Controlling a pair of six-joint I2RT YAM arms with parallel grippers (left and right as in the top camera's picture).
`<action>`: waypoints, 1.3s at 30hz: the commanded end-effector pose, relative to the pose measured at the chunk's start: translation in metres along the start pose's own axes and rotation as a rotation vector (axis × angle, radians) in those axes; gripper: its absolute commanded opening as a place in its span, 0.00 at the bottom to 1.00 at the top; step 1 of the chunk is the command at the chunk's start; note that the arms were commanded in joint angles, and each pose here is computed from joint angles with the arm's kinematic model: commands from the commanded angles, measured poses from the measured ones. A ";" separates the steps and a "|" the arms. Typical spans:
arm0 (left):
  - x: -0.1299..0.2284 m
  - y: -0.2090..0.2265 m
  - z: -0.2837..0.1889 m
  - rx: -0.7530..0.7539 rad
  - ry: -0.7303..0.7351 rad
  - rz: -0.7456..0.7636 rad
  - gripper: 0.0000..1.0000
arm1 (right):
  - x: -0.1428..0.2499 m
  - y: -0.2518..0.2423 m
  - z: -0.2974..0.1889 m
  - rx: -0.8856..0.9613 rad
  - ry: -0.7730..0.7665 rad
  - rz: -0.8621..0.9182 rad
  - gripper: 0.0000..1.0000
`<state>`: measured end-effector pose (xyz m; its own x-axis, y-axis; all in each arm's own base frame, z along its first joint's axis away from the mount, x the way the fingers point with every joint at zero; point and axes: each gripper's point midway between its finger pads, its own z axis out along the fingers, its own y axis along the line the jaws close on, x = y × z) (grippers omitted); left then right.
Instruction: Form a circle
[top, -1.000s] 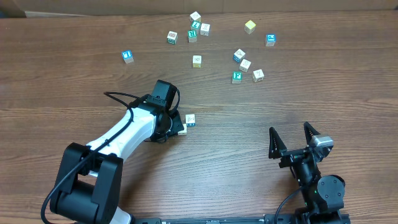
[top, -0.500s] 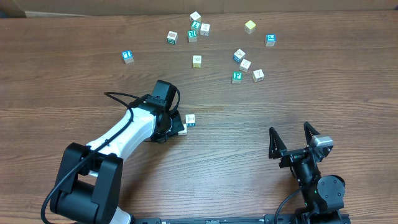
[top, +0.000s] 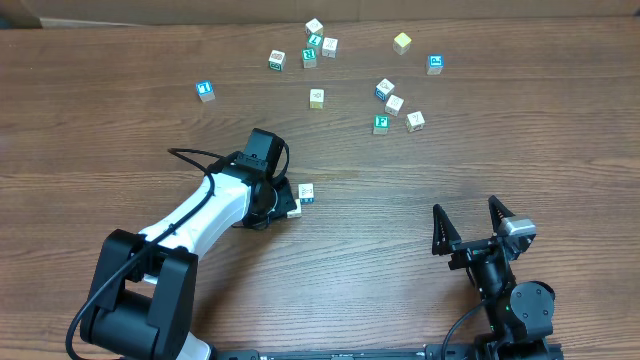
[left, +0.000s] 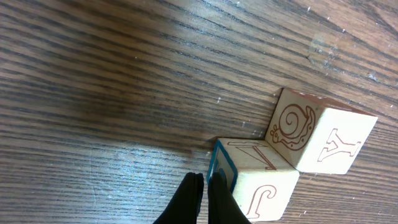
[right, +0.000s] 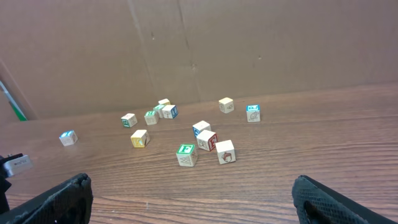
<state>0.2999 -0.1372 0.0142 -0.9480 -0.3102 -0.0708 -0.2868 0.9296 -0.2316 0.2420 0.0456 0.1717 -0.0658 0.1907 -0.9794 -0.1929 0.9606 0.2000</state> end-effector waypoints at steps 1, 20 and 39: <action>0.002 0.005 0.004 -0.005 0.015 -0.014 0.04 | 0.002 -0.001 0.000 0.004 -0.005 -0.004 1.00; -0.066 0.076 -0.034 -0.176 -0.115 -0.097 0.91 | 0.002 -0.001 0.000 0.004 -0.005 -0.004 1.00; -0.074 0.094 -0.038 -0.160 -0.124 -0.236 1.00 | 0.000 -0.001 0.000 0.003 -0.010 -0.004 1.00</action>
<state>0.3324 -0.0107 0.0325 -0.8517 -0.4958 -0.1698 -0.4948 0.8675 -0.0510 0.2420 0.0455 0.1721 -0.0642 0.1913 -0.9794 -0.1924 0.9607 0.2003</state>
